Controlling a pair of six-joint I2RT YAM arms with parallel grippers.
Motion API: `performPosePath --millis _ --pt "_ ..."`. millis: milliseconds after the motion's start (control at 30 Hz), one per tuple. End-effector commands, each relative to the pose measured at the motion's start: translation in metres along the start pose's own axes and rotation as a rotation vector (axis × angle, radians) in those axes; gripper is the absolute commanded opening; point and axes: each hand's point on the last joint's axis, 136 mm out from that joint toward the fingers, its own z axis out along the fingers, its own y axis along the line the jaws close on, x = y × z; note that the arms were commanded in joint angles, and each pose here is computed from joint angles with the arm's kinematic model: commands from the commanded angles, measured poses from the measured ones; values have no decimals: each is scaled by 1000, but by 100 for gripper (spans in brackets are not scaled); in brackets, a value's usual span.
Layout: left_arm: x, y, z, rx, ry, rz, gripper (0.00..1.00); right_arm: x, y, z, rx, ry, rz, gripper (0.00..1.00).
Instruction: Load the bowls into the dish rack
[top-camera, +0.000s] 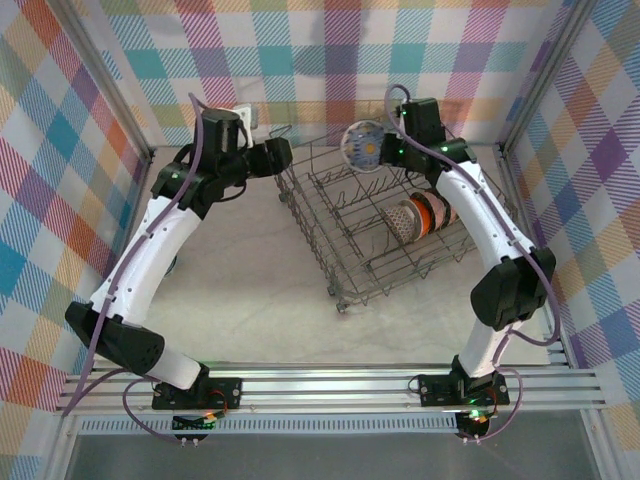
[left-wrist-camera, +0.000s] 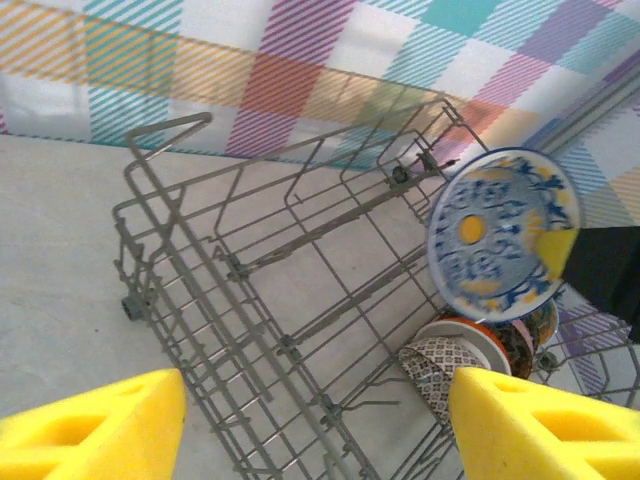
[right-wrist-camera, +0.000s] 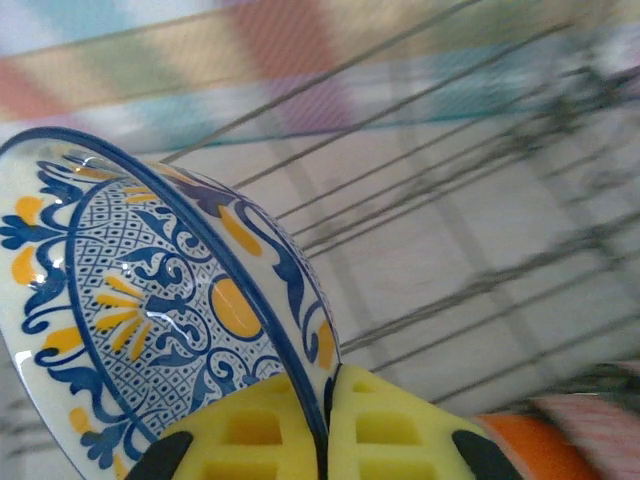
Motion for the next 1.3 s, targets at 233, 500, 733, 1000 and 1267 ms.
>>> performPosePath --millis 233,500,733,1000,1267 --pt "15 16 4 -6 36 -40 70 -50 -114 11 599 -104 -168 0" --pt "26 31 8 -34 59 -57 70 -56 -136 44 767 -94 -251 0" --pt "34 45 7 -61 65 -73 70 -60 -144 60 822 -108 -257 0" --pt "35 56 6 -82 55 -87 71 -64 -151 71 875 -110 -322 0" --pt "34 60 11 -83 57 -94 71 -59 -154 90 890 -79 -382 0"
